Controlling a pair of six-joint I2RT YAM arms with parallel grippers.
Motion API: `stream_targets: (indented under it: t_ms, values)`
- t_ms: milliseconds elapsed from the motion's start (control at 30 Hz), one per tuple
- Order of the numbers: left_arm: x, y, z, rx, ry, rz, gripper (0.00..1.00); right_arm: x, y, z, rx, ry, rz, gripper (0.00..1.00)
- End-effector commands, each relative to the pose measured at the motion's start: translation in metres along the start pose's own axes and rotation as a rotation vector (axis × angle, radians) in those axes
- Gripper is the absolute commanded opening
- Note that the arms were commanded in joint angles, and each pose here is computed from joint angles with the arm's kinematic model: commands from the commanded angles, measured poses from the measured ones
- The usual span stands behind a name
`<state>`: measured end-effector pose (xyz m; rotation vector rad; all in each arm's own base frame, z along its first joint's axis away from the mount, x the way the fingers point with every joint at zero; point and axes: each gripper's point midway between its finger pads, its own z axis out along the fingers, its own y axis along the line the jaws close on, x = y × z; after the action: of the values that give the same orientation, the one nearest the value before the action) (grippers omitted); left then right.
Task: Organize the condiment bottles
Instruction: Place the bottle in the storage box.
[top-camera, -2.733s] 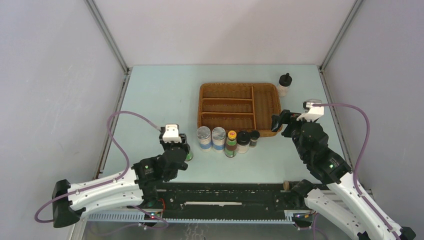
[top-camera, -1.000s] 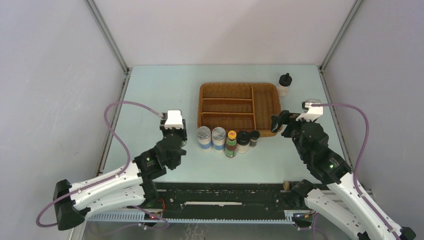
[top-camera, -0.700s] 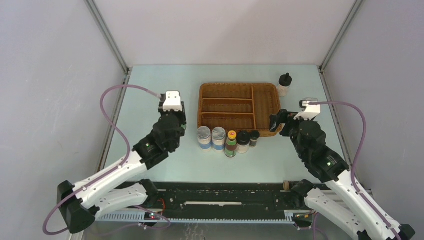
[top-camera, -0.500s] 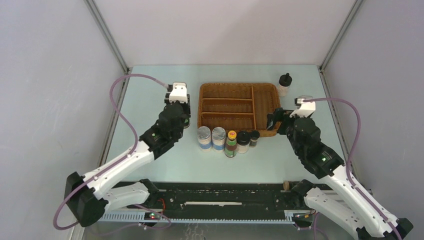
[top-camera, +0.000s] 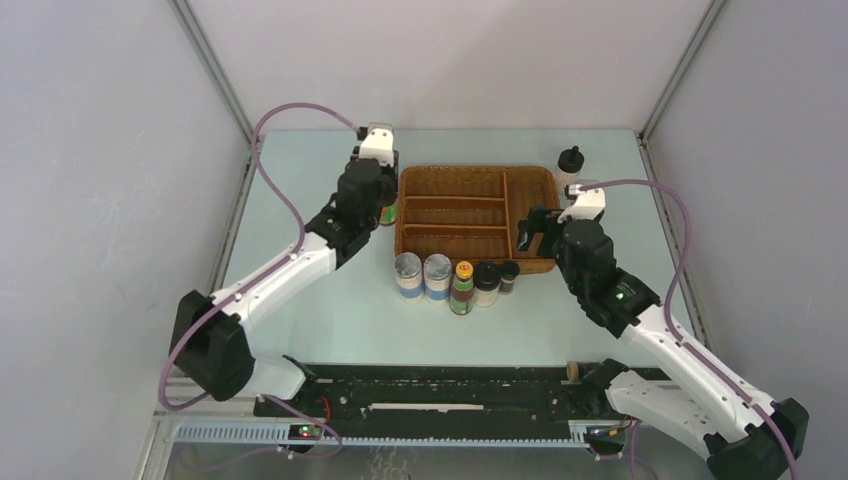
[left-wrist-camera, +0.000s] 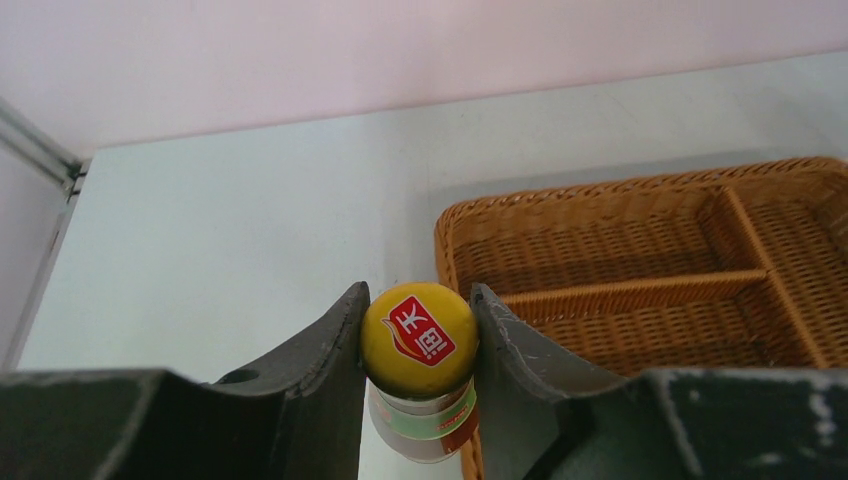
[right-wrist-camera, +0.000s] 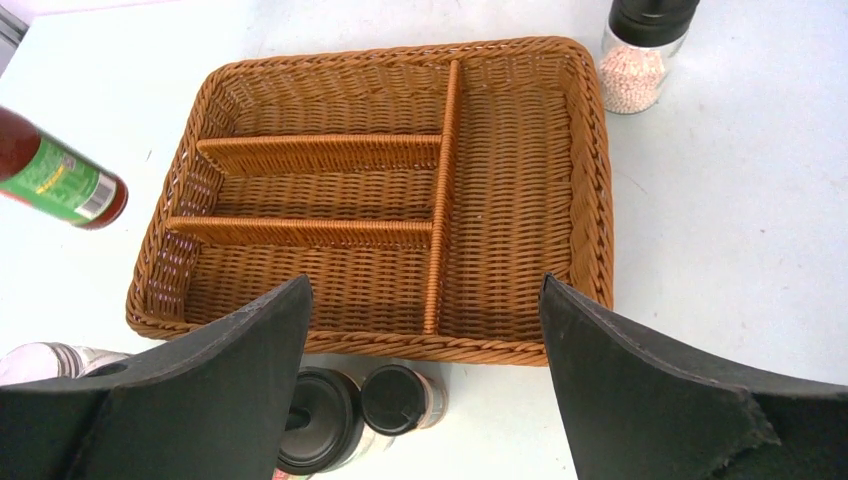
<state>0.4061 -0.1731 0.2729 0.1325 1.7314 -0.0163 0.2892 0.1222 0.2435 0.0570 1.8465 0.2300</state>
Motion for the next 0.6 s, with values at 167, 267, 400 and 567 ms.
stream_targets:
  t_ms: [167,267,400,567]
  values:
    - [-0.121,-0.017,0.026,0.087,-0.285,-0.111,0.00,-0.006,0.014,0.016,-0.021,-0.031,0.031,0.92]
    - [-0.123,-0.024,0.038,0.109,-0.286,-0.106,0.00,-0.006,0.015,0.019,-0.015,-0.035,0.038,0.92]
    - [-0.121,-0.035,0.057,0.140,-0.285,-0.101,0.00,-0.005,0.017,0.021,-0.022,-0.048,0.049,0.91]
    - [-0.117,-0.043,0.080,0.165,-0.281,-0.098,0.00,-0.008,0.020,0.021,-0.032,-0.059,0.053,0.91]
